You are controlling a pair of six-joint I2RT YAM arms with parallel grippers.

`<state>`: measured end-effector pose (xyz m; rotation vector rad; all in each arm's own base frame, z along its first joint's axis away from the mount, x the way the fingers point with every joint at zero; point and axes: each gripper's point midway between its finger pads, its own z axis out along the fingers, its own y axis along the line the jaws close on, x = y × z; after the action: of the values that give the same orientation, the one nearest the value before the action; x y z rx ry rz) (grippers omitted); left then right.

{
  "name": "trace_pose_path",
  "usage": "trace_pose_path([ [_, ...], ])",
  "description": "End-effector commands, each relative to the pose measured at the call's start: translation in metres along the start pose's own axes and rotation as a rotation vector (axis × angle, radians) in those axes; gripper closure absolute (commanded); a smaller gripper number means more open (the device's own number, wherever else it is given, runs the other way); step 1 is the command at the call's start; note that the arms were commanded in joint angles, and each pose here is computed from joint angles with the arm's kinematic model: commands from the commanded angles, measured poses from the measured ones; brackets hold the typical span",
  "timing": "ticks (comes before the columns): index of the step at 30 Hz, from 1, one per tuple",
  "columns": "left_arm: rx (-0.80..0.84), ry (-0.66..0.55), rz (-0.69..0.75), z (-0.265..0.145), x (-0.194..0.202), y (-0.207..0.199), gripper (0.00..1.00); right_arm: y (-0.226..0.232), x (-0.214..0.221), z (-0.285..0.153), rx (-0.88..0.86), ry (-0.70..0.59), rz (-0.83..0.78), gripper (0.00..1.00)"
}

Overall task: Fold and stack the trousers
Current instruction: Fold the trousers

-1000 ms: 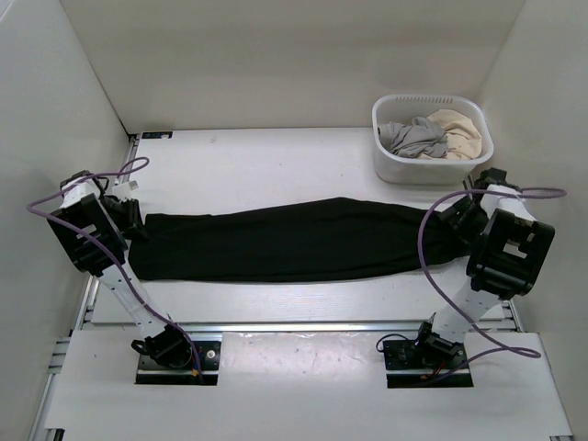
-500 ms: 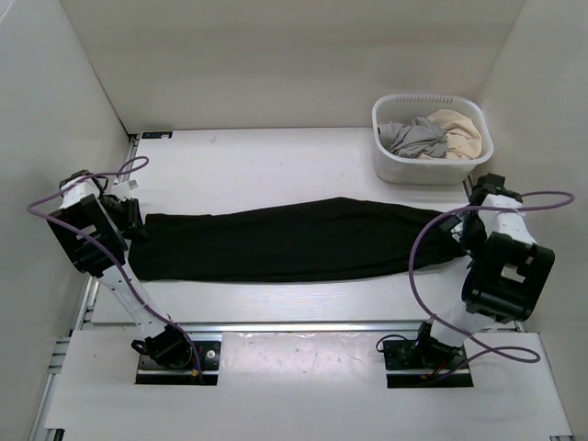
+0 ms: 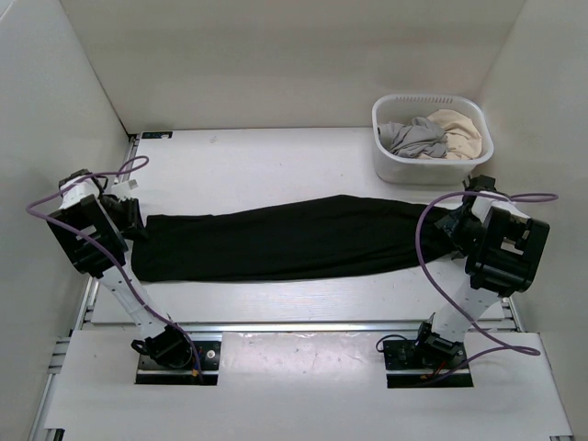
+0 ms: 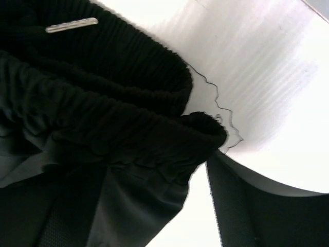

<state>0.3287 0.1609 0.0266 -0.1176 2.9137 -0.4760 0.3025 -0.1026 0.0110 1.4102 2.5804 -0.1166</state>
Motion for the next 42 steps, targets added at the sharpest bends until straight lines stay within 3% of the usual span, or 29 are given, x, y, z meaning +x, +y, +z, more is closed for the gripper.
trace_pose_path([
  [1,-0.037,-0.062,0.034,-0.027,-0.007,-0.006,0.53,0.001,0.002,0.034,0.024,0.003,0.023,0.23],
  [2,-0.037,-0.062,0.034,-0.027,-0.007,-0.006,0.53,0.001,0.002,0.034,0.024,0.003,0.014,0.25],
  [5,-0.030,-0.068,0.035,-0.030,-0.009,-0.007,0.53,0.002,0.001,0.033,0.006,-0.006,-0.011,0.46],
  [6,-0.022,-0.072,0.035,-0.030,-0.009,-0.009,0.53,0.000,-0.001,0.034,0.015,-0.013,-0.024,0.64],
  [8,0.004,-0.077,0.033,-0.032,-0.010,-0.014,0.53,-0.006,-0.006,0.025,0.036,-0.047,-0.032,0.81],
  [9,0.009,-0.089,0.037,-0.034,-0.014,-0.015,0.53,-0.015,-0.011,0.023,0.080,-0.075,-0.049,0.95],
  [10,0.018,-0.074,0.046,-0.032,-0.013,-0.022,0.53,-0.017,-0.023,0.009,0.102,-0.114,-0.054,1.00],
  [13,-0.009,-0.024,0.116,-0.020,-0.010,-0.042,0.53,-0.051,-0.049,-0.031,0.309,-0.230,-0.081,1.00],
  [17,0.025,0.002,0.196,-0.005,-0.011,-0.070,0.52,-0.024,-0.079,-0.108,0.384,-0.455,-0.254,1.00],
  [19,0.036,0.002,0.172,0.001,-0.013,-0.075,0.52,0.010,-0.069,-0.151,0.406,-0.600,-0.388,1.00],
  [22,0.078,-0.005,0.159,0.005,-0.016,-0.080,0.52,0.054,-0.008,-0.169,0.354,-0.641,-0.566,1.00],
  [23,0.084,0.008,0.164,0.010,-0.015,-0.083,0.52,0.066,0.013,-0.170,0.305,-0.655,-0.541,1.00],
  [24,0.095,0.003,0.164,0.010,-0.015,-0.085,0.52,0.090,0.053,-0.175,0.246,-0.685,-0.637,1.00],
  [30,0.111,0.036,0.200,0.020,-0.013,-0.100,0.52,0.143,0.202,-0.180,0.108,-0.720,-0.775,1.00],
  [35,0.108,0.027,0.213,0.021,-0.015,-0.099,0.51,0.154,0.265,-0.163,0.049,-0.679,-0.819,1.00],
  [42,0.096,0.023,0.217,0.022,-0.021,-0.096,0.51,0.183,0.319,-0.151,-0.066,-0.654,-0.845,1.00],
])
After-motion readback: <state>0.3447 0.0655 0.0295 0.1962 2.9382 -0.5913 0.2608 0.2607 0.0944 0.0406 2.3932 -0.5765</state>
